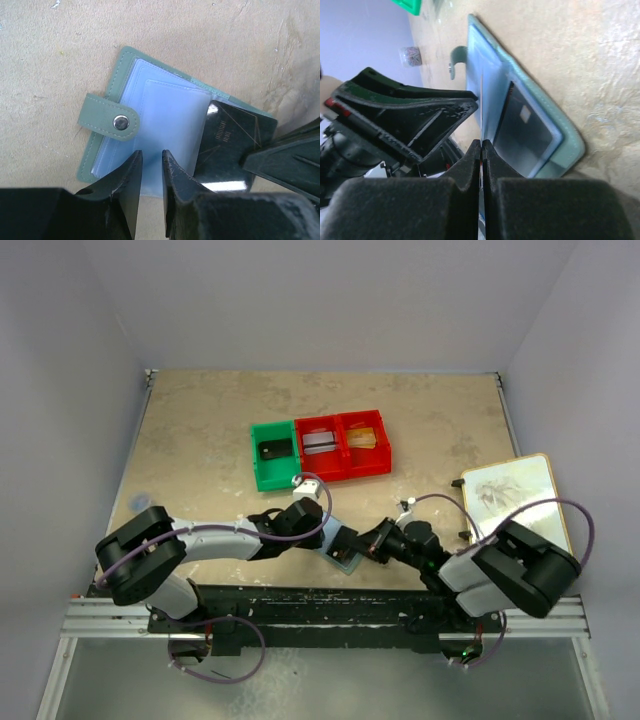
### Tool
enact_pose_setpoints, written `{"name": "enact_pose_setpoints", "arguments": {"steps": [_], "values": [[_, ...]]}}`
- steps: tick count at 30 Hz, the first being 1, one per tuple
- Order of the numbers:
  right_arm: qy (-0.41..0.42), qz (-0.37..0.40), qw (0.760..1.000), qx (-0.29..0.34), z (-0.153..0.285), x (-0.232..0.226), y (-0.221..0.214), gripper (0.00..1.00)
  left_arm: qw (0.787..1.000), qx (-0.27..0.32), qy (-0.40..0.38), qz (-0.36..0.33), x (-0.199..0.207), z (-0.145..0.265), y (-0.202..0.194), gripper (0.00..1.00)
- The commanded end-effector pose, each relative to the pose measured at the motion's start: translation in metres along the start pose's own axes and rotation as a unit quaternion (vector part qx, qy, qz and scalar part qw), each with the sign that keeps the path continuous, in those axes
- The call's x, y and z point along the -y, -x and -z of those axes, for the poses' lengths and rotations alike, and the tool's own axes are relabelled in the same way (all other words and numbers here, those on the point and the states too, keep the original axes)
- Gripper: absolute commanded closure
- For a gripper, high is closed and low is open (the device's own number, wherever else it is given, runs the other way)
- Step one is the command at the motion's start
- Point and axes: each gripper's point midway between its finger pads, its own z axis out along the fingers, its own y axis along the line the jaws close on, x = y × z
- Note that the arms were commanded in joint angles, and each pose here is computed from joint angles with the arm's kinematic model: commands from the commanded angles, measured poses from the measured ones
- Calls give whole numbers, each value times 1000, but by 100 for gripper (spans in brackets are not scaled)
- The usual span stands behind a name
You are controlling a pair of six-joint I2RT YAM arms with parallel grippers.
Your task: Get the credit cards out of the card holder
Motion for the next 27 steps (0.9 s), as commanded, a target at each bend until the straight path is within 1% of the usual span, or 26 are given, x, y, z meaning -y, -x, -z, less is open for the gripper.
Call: {"name": "enact_pose_setpoints", "arguments": {"steps": [1,4,5,7,11,16,19,21,24,27], "values": [[-26,13,1000,5,10,6,0,100,1000,19,-1,0,5,5,14,80],[-40,21,999,17,17,4,5,100,1000,23,-2,1,5,6,16,80],[-56,22,998,23,20,8,7,100,1000,25,-2,2,5,8,17,80],[-64,28,997,45,27,3,16,100,999,33,-4,5,7,11,22,80],[-56,40,994,85,41,-10,30,100,998,56,-11,12,11,22,36,79],[-37,72,991,105,50,-23,38,100,997,75,-9,13,12,34,49,76],[-11,104,990,95,48,-34,35,100,996,86,-13,18,13,40,55,73],[-9,124,989,85,46,-38,33,100,996,87,-23,23,16,41,55,71],[-15,155,986,58,40,-42,28,100,995,83,-35,31,21,41,54,70],[-45,164,985,34,34,-37,25,100,995,83,-39,37,22,41,53,69]]}}
